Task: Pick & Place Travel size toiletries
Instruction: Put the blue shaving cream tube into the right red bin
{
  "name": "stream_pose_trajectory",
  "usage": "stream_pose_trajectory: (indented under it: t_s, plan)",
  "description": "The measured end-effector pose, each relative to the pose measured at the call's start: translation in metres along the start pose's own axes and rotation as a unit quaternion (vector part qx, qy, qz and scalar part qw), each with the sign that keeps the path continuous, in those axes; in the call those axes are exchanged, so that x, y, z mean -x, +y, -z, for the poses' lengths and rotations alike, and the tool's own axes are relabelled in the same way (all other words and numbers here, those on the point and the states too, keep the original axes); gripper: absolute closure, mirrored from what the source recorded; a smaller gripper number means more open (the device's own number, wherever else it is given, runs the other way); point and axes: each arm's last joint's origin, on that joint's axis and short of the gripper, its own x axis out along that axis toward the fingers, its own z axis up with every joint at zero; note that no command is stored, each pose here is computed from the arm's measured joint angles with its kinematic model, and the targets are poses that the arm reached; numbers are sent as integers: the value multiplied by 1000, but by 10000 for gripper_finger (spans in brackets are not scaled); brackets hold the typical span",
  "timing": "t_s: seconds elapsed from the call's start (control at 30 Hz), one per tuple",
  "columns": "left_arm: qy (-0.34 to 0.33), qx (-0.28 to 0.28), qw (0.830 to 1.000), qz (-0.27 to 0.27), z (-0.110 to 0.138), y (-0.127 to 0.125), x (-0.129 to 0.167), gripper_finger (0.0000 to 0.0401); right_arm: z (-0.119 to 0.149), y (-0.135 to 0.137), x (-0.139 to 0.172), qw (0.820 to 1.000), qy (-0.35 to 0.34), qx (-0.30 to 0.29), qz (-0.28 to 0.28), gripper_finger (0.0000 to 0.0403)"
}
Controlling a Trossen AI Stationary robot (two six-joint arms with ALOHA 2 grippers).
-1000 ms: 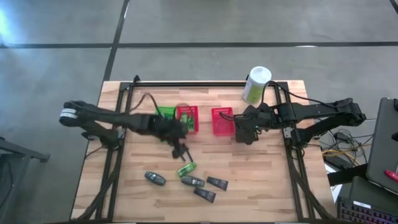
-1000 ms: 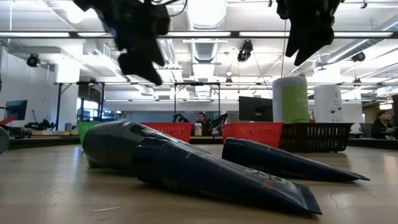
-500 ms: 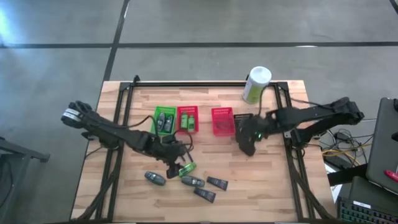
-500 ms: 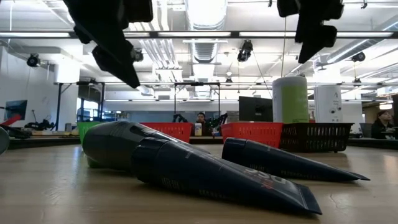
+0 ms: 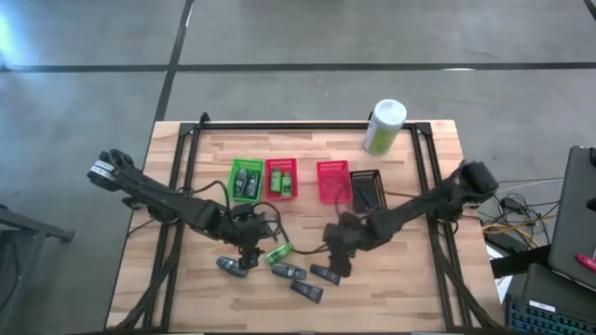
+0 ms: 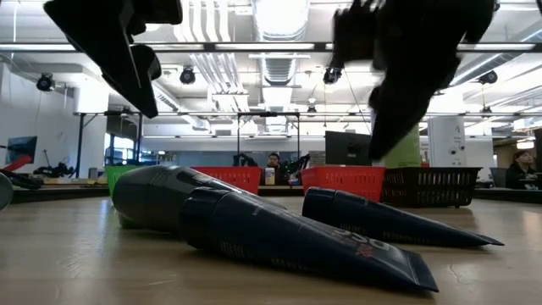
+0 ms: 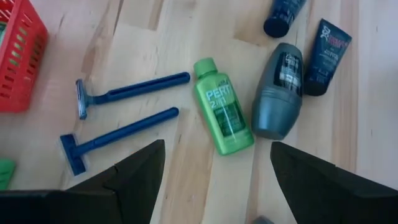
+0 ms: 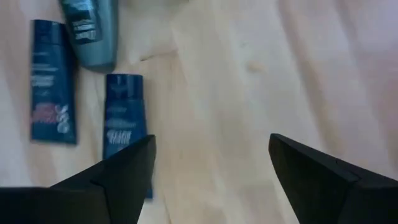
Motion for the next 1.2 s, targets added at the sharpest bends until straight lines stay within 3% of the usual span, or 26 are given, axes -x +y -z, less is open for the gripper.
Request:
stream_pose_trajectory:
  t_s: [0.17,0.37,0.53,0.87,1.0,1.2]
  plan:
    - [2,-4,1000,-8,3,-2,1,105,1,14,-26,1000,4,-11,-11,110]
    - [3,-4,1000,-8,4,-2,2,105,-3,42,-26,999,-29,39,-12,117]
    - [2,-6,1000,-12,4,-2,1,105,-4,59,-44,997,-34,66,5,100]
    - [-2,3,1000,-18,4,-2,2,105,-8,65,-68,997,-8,52,55,71]
    - [-3,3,1000,-19,4,-2,2,105,-7,65,-73,997,-10,48,54,91]
    - [-3,3,1000,-19,4,-2,2,105,-8,64,-74,998,-16,36,56,154]
